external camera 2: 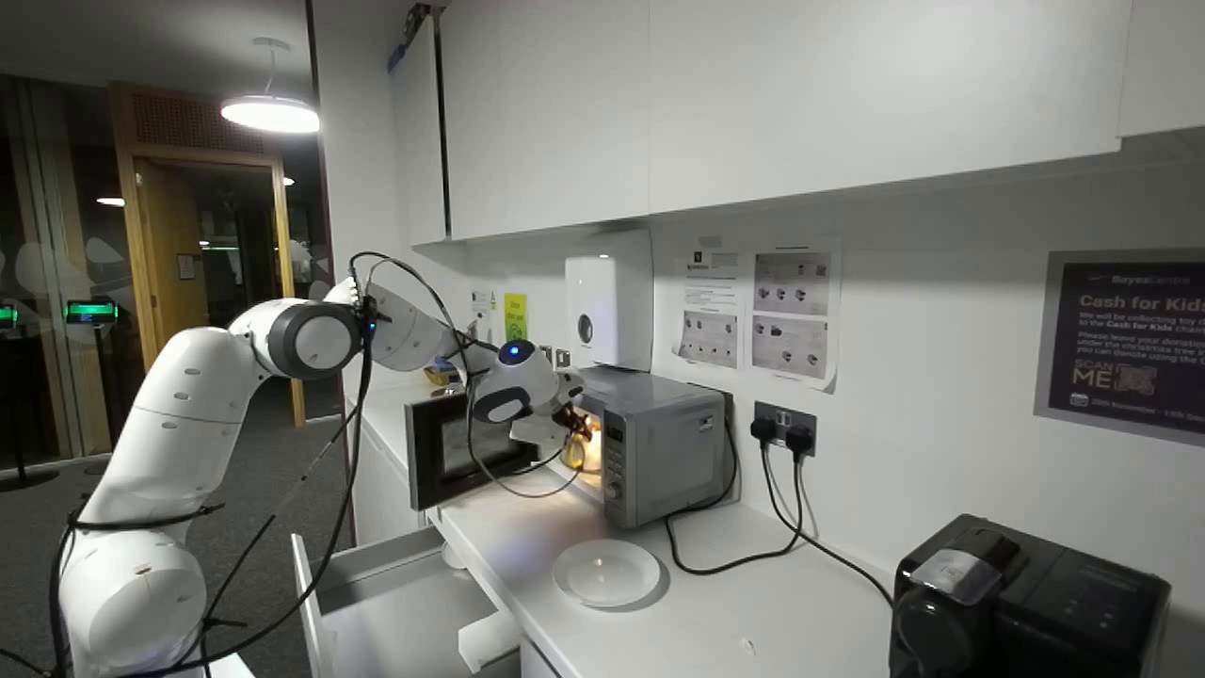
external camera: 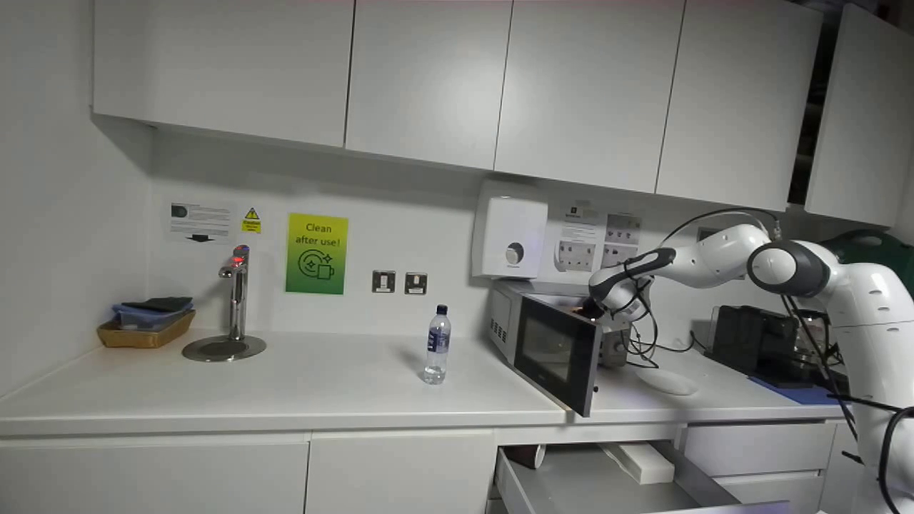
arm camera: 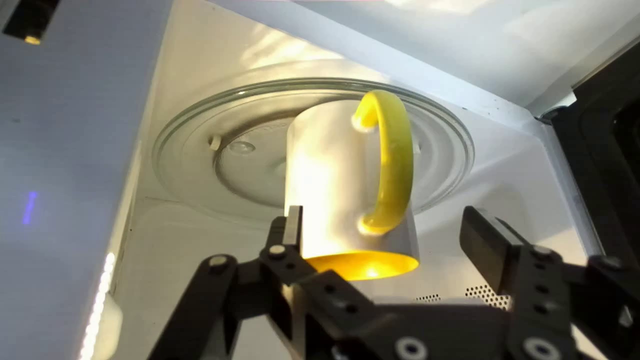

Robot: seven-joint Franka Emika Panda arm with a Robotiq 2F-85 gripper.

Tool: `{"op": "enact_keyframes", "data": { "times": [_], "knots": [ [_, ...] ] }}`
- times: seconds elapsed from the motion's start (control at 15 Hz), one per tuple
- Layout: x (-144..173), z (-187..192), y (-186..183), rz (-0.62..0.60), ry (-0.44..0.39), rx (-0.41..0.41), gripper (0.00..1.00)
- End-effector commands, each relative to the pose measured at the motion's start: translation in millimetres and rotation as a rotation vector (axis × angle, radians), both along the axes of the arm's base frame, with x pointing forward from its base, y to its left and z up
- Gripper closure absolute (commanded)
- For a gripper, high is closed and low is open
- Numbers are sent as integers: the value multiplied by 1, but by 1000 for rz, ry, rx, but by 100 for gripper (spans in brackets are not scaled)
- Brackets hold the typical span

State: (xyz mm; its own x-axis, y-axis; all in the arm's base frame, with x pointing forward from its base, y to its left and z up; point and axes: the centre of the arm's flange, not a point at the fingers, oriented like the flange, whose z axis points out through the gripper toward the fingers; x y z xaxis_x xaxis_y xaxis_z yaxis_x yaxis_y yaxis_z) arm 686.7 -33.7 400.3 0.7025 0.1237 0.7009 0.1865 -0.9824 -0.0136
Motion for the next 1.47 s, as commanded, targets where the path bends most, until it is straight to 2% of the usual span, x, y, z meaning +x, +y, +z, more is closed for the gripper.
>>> {"op": "enact_keyframes", "data": {
  "times": [0.0,0.4,0.67,0.93,1.13,1.2,1.4],
  "knots": [
    [3,14,1,-27,-12,8,0],
    [-15,23,-3,-23,-4,10,8],
    [-33,26,-2,6,17,7,5],
    [-55,24,1,43,59,5,12],
    [-70,23,2,66,91,6,29],
    [-74,23,2,70,97,6,44],
    [-78,20,3,67,103,-2,66]
  ]
}}
